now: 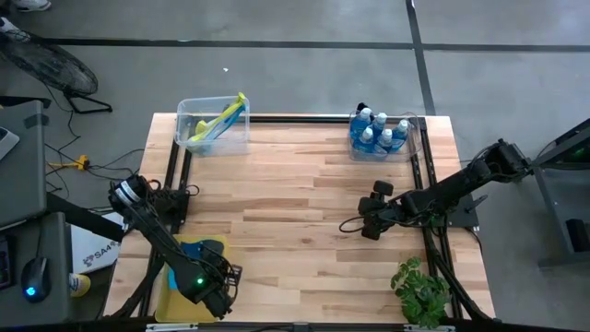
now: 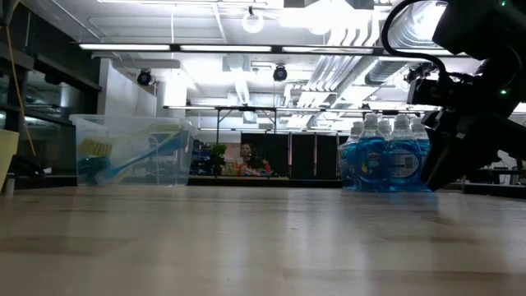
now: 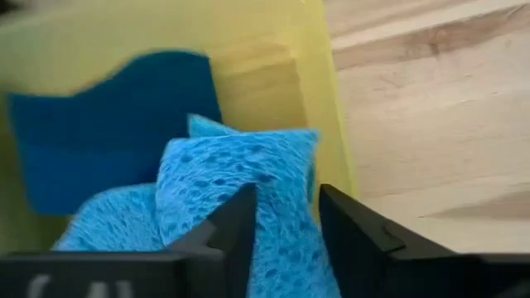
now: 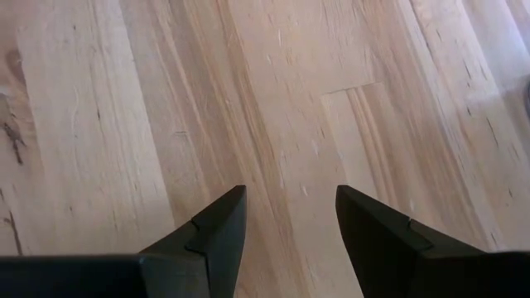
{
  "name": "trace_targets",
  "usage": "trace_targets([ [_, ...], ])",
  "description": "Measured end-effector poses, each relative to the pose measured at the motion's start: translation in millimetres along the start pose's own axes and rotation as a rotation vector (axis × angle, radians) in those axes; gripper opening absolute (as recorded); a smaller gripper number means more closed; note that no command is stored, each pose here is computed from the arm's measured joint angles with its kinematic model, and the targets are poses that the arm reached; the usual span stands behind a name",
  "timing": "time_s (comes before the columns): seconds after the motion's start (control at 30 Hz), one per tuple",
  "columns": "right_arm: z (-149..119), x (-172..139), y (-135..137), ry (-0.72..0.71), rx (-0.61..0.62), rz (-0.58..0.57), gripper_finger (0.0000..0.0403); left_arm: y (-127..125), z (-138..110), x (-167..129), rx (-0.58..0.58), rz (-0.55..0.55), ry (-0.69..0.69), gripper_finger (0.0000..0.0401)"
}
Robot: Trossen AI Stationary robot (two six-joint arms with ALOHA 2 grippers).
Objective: Pick & Place Kitchen Sink Supplies
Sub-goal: Return to Home Position
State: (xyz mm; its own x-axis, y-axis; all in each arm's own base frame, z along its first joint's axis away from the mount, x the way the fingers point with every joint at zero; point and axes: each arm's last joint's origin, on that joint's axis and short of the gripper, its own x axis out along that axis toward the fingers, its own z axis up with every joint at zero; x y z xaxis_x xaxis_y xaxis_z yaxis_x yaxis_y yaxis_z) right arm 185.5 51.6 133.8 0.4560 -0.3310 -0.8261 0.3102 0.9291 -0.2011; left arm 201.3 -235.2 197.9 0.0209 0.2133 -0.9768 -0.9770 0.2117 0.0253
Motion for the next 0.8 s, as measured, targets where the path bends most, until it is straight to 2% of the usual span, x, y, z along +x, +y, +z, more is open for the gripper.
trace_targets([
  [0.23,0,0,0,0.0,-0.003,0.003,0.0181,1,6,-25,0.023,0.052,-0.039,0.0211],
  [0.37,0,0,1,0.009,-0.004,0.019,0.0181,0,8,-42,0.028,0.054,-0.035,0.0231],
  [0.5,0,0,1,0.008,-0.016,0.021,0.0181,0,13,-66,0.034,0.053,-0.055,0.0234],
  [0.53,0,0,1,0.005,-0.019,0.024,0.0181,0,15,-73,0.037,0.03,-0.079,0.0234],
  [0.6,1,-4,1,-0.012,-0.028,0.039,0.0181,-4,16,-81,0.109,-0.091,-0.175,0.0234],
  [0.7,3,-19,2,-0.093,-0.048,0.072,0.0181,-6,19,-91,0.225,-0.294,-0.447,0.0234],
  [0.8,5,-44,0,-0.228,-0.066,0.107,0.0181,-7,24,-97,0.319,-0.404,-0.677,0.0234],
])
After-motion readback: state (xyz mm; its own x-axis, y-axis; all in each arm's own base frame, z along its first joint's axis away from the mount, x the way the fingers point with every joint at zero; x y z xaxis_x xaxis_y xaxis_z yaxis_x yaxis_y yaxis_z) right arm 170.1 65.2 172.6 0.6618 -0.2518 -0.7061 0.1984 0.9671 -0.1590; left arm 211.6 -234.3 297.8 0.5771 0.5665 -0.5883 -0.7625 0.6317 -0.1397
